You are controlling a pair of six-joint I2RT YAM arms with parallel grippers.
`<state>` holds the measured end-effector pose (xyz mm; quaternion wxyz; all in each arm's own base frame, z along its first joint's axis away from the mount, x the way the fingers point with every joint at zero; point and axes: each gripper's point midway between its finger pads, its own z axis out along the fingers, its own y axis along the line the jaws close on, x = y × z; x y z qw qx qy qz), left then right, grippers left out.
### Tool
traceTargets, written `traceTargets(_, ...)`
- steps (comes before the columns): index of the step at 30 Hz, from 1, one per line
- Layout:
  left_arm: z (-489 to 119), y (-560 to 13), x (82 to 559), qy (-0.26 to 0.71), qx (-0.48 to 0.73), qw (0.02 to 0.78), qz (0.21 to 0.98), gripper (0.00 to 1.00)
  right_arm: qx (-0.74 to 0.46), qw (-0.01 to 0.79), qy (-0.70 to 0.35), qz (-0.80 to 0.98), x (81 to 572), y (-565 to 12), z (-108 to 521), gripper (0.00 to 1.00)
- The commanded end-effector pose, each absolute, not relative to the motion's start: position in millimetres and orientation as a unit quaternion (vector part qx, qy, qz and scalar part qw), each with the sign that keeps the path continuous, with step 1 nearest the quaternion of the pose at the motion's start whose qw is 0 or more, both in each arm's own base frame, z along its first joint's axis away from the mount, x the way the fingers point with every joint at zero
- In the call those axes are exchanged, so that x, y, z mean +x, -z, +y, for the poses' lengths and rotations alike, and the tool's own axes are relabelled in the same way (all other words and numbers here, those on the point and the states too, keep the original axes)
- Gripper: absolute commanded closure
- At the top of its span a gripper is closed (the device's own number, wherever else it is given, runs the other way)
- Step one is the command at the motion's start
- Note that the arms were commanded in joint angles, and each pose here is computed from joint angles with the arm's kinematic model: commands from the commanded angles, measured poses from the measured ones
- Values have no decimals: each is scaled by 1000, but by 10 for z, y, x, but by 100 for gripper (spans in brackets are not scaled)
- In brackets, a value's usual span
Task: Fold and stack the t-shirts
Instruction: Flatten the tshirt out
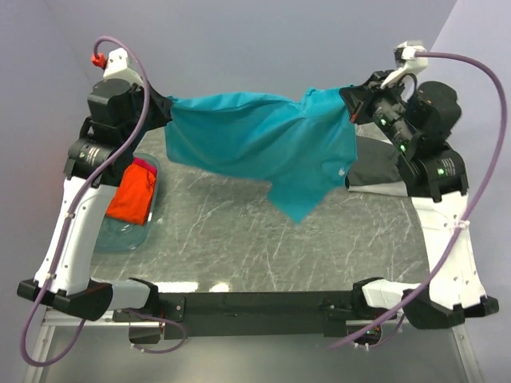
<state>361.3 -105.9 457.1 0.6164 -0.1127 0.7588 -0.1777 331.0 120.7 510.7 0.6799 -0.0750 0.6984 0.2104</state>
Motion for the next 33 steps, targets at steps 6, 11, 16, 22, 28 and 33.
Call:
traceTargets(6, -1059, -4868, 3057, 216, -52, 642, 733, 100, -123, 721, -242, 637, 2603, -5486, 1196, 100)
traceTargets(11, -977, -4986, 2625, 228, -36, 648, 726, 99, -134, 739, -250, 611, 2028, -5609, 1097, 100)
traceTargets(16, -844, -5293, 2261, 238, -42, 674, 698, 99, -129, 772, -242, 573, 1505, -5964, 922, 100)
traceTargets(22, -823, -5397, 2109, 256, -50, 678, 688, 99, -117, 798, -227, 547, 1285, -6236, 792, 100)
traceTargets(28, -924, -4797, 2568, 234, -75, 631, 736, 99, -105, 764, -220, 597, 1936, -5892, 913, 100)
traceTargets(33, -1053, -3877, 3161, 199, -105, 567, 792, 99, -70, 721, -199, 660, 2746, -5190, 993, 100)
